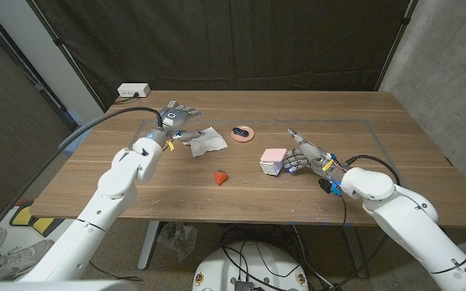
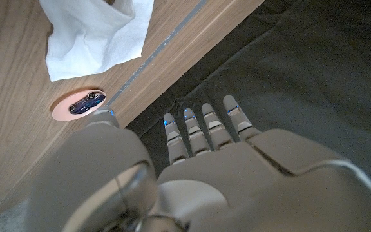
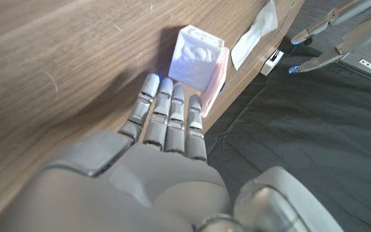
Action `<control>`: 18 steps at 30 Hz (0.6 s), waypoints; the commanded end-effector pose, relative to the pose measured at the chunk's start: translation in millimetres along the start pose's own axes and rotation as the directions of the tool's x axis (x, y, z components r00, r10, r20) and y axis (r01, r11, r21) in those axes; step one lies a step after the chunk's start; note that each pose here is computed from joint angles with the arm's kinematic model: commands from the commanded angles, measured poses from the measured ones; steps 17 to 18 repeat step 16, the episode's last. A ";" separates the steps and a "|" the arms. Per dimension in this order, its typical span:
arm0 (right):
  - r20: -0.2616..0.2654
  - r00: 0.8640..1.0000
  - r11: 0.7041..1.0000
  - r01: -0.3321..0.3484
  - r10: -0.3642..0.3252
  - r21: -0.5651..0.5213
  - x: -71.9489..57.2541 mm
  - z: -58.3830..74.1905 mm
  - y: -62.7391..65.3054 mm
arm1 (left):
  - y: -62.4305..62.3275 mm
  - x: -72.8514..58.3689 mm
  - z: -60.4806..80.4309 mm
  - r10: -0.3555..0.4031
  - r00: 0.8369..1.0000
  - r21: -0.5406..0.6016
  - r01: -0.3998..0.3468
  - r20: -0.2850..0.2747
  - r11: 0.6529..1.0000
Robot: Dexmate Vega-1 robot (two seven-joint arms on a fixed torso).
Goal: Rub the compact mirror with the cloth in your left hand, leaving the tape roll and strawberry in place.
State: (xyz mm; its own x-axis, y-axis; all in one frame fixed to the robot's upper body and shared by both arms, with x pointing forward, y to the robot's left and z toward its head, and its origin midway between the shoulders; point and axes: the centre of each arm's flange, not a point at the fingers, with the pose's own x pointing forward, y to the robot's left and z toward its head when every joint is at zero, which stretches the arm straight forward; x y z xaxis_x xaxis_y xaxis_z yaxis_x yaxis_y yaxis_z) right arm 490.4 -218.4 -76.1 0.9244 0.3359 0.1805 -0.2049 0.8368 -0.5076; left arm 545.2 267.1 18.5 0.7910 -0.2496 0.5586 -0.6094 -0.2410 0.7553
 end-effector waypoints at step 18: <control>0.162 0.941 0.954 0.301 -0.296 -0.005 -2.6 26.9 3.0 | -6.4 -10.4 -25.4 0.011 1.000 -0.001 -0.011 -0.015 1.000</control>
